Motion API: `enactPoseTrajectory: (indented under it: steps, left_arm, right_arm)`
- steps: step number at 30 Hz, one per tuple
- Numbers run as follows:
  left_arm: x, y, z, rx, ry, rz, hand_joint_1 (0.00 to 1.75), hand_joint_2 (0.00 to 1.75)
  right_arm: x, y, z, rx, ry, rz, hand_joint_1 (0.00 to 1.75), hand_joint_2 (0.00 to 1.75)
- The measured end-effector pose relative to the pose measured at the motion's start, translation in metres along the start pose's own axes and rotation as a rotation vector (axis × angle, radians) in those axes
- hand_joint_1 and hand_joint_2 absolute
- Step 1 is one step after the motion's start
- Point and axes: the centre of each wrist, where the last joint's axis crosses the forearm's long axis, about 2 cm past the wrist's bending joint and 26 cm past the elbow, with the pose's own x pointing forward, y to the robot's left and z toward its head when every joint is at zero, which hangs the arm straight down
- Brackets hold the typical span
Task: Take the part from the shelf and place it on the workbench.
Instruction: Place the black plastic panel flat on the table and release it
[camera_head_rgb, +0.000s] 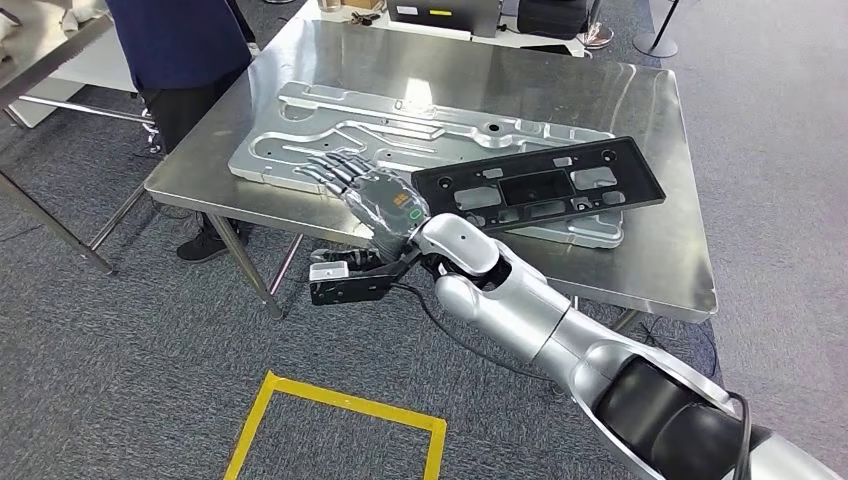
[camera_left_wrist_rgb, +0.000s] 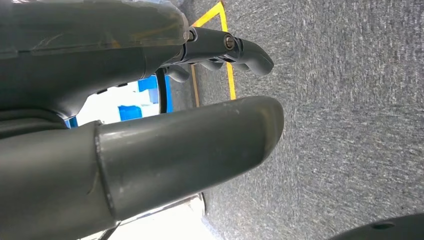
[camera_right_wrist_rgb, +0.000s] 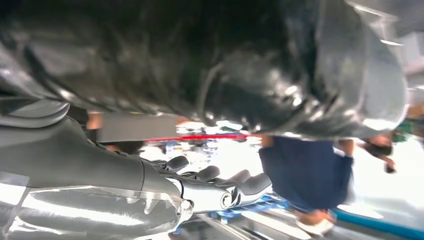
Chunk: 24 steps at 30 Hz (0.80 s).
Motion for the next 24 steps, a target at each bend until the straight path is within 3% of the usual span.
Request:
enactPoseTrajectory:
  steps: [2,6,8,12,24]
  left_arm:
    - [-0.001,0.000,0.001,-0.001,0.002,-0.004,0.00,0.00]
    - [-0.003,0.001,0.002,-0.001,0.004,-0.012,0.00,0.00]
    - [-0.003,0.002,0.002,0.002,0.003,-0.014,0.00,0.00]
    - [-0.005,0.003,0.003,0.003,0.002,-0.014,0.00,0.00]
    - [-0.007,0.004,0.004,0.006,-0.003,-0.010,0.00,0.00]
  right_arm:
    - [0.007,-0.008,-0.001,-0.030,-0.040,-0.015,0.00,0.00]
    - [0.027,-0.019,0.002,-0.106,-0.138,-0.023,0.00,1.75]
    - [0.035,-0.021,0.004,-0.132,-0.167,-0.012,0.00,1.75]
    - [0.045,-0.018,0.009,-0.163,-0.208,0.019,0.00,0.00]
    - [0.050,0.000,0.026,-0.170,-0.237,0.052,0.00,0.00]
